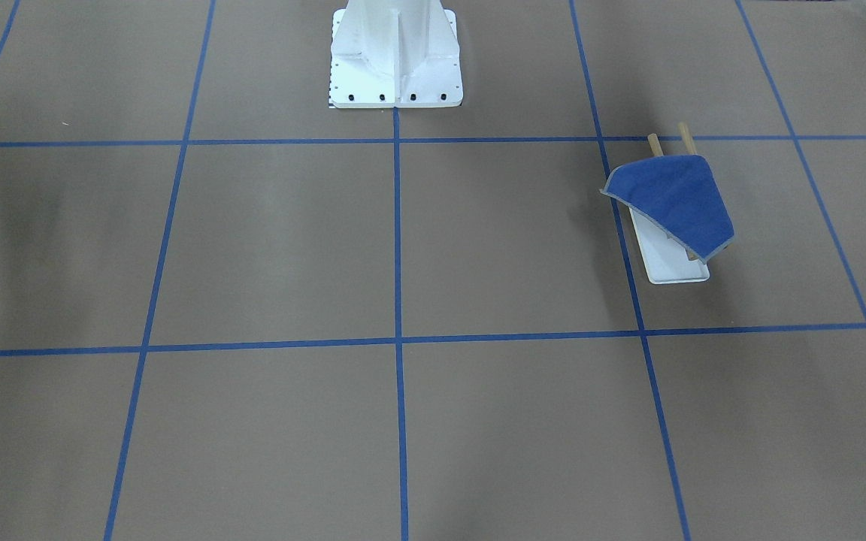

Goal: Hang towel on rack

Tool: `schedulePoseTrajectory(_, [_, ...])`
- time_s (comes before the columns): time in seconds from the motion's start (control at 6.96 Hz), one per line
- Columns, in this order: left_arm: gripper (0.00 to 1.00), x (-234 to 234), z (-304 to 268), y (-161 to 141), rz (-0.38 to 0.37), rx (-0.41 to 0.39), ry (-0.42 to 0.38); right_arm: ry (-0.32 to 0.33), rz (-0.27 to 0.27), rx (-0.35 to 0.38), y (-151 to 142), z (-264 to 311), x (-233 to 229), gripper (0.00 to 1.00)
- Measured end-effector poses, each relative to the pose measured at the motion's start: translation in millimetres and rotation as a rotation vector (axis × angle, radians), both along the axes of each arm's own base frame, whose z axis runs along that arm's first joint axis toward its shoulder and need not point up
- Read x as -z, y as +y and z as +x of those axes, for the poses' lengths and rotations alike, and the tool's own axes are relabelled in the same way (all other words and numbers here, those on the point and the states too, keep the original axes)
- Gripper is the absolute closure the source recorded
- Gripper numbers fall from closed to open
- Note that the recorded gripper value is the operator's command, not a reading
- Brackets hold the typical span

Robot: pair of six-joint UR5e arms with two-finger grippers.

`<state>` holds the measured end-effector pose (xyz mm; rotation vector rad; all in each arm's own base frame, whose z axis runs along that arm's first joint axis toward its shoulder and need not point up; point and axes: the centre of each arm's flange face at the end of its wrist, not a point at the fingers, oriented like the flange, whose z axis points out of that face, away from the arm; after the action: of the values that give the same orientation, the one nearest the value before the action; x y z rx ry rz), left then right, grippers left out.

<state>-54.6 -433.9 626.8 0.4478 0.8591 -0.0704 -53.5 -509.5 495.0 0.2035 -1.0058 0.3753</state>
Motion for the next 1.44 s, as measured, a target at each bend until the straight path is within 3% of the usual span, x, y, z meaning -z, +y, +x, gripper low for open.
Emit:
schedulePoseTrajectory(0.29, [0.02, -14.7, -7.7, 2.4, -0.026, -0.082, -0.037, 0.140, 0.140, 0.163, 39.1, 31.5, -62.7, 0.00])
schedulePoseTrajectory(0.58, [0.01, -31.8, -5.1, 5.7, -0.078, -0.182, -0.075, 0.276, 0.241, 0.358, 51.1, 53.4, -106.0, 0.00])
schedulePoseTrajectory(0.72, [0.01, -34.9, -5.6, 4.7, -0.131, -0.208, -0.077, 0.315, 0.255, 0.450, 49.0, 59.7, -116.4, 0.00])
schedulePoseTrajectory(1.01, [0.01, -19.3, -7.2, -5.8, -0.257, -0.223, -0.066, 0.326, 0.227, 0.568, 29.5, 62.6, -108.8, 0.00])
schedulePoseTrajectory(1.44, [0.01, -9.8, -7.9, 7.1, -0.318, -0.228, -0.063, 0.321, 0.167, 0.690, -13.1, 38.7, -67.8, 0.00])
